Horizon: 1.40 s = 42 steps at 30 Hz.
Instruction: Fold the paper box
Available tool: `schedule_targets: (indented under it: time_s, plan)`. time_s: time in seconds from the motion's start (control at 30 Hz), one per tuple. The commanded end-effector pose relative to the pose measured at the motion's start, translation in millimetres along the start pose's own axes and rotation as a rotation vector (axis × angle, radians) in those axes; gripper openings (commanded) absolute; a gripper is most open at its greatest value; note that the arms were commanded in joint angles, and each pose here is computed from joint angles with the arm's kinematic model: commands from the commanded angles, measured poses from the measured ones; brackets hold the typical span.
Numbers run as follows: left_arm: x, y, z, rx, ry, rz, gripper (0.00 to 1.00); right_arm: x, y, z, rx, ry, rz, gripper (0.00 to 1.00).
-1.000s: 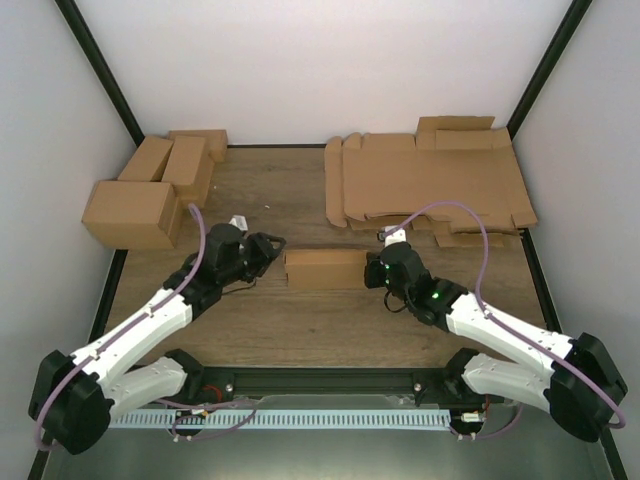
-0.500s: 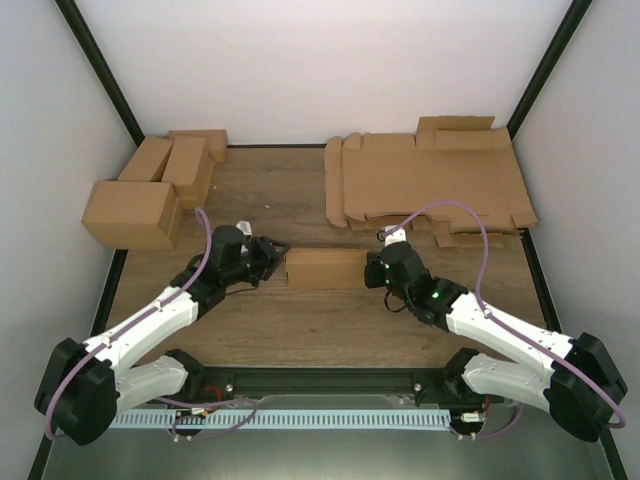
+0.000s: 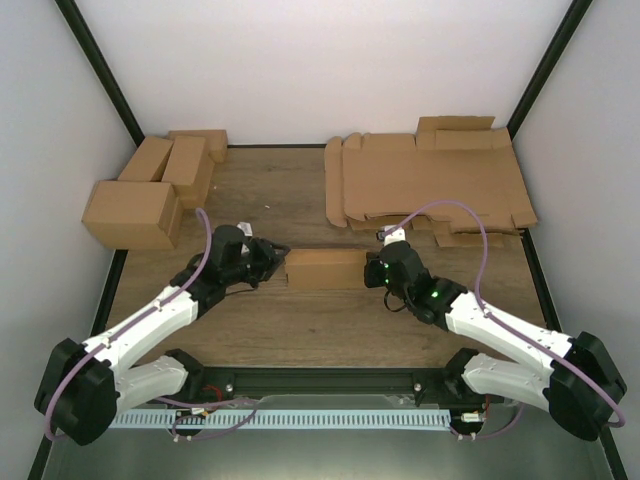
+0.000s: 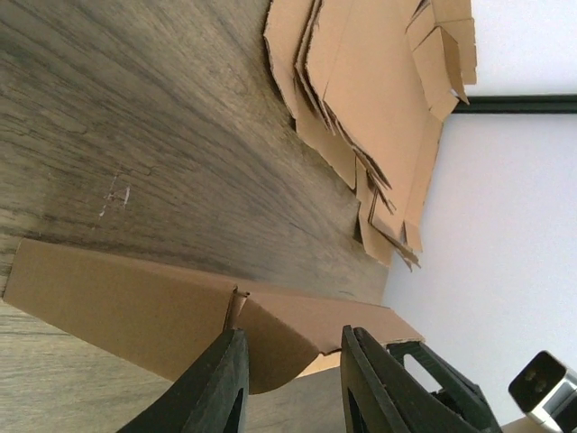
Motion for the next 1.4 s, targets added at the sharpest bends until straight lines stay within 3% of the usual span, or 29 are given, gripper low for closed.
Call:
schedule_targets:
  time_s: [0.0, 0.27, 0.5, 0.73, 0.83, 0.97, 1.03, 1.1, 1.17, 1.2, 1.27, 1.37]
  plan:
    - [2.7, 1.3, 0.9, -0.069, 0.063, -0.004, 0.28, -4.3, -35.5, -19.7, 0.069, -0.097, 0.200, 0.01]
    - [0.2, -2.5, 21.4, -0.220, 0.185, 0.017, 0.19, -5.1, -35.5, -19.9, 0.072, -0.105, 0.202, 0.01]
    - [-9.8, -11.1, 38.8, -0.234, 0.224, 0.082, 0.12, -5.6, -34.1, -18.9, 0.070, -0.118, 0.210, 0.02]
    - [-4.7, -10.3, 43.0, -0.278, 0.283, 0.080, 0.10, 5.5, -23.8, -12.5, 0.055, -0.084, 0.185, 0.17]
    - [1.0, -6.1, 38.5, -0.299, 0.303, 0.055, 0.15, 10.7, -18.1, -9.6, 0.056, -0.069, 0.165, 0.20]
    - [4.7, -2.7, 30.1, -0.327, 0.302, 0.053, 0.19, 17.6, -11.6, -1.2, 0.074, -0.030, 0.181, 0.33]
    - [4.8, -2.3, 28.0, -0.337, 0.284, 0.050, 0.21, 22.6, -11.1, 3.1, 0.075, 0.019, 0.196, 0.44]
    - [4.8, -2.1, 27.3, -0.347, 0.273, 0.042, 0.25, 27.8, -11.2, 7.3, 0.069, 0.087, 0.190, 0.62]
    - [6.3, 0.3, 23.1, -0.376, 0.262, 0.031, 0.31, 30.9, -4.4, 13.4, 0.047, 0.155, 0.126, 0.90]
    - [7.8, 2.3, 19.9, -0.395, 0.261, 0.021, 0.33, 31.5, -0.1, 18.1, 0.044, 0.195, 0.091, 0.98]
    - [14.2, 7.5, 11.0, -0.438, 0.255, -0.016, 0.41, 31.3, 10.9, 29.9, 0.036, 0.293, -0.004, 1.00]
    - [27.5, 15.3, -3.4, -0.507, 0.249, -0.071, 0.64, 22.3, 20.6, 29.4, -0.040, 0.270, -0.116, 1.00]
Point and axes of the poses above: each gripper's point midway between its finger pads, its own x axis back along the fingers, its own z axis along the line the jaws close on, y = z × x, the point moved 8 cm from there along x, back along the fingers, and after that the axes turned 13 degrees about -x, right-handed, at the moved point
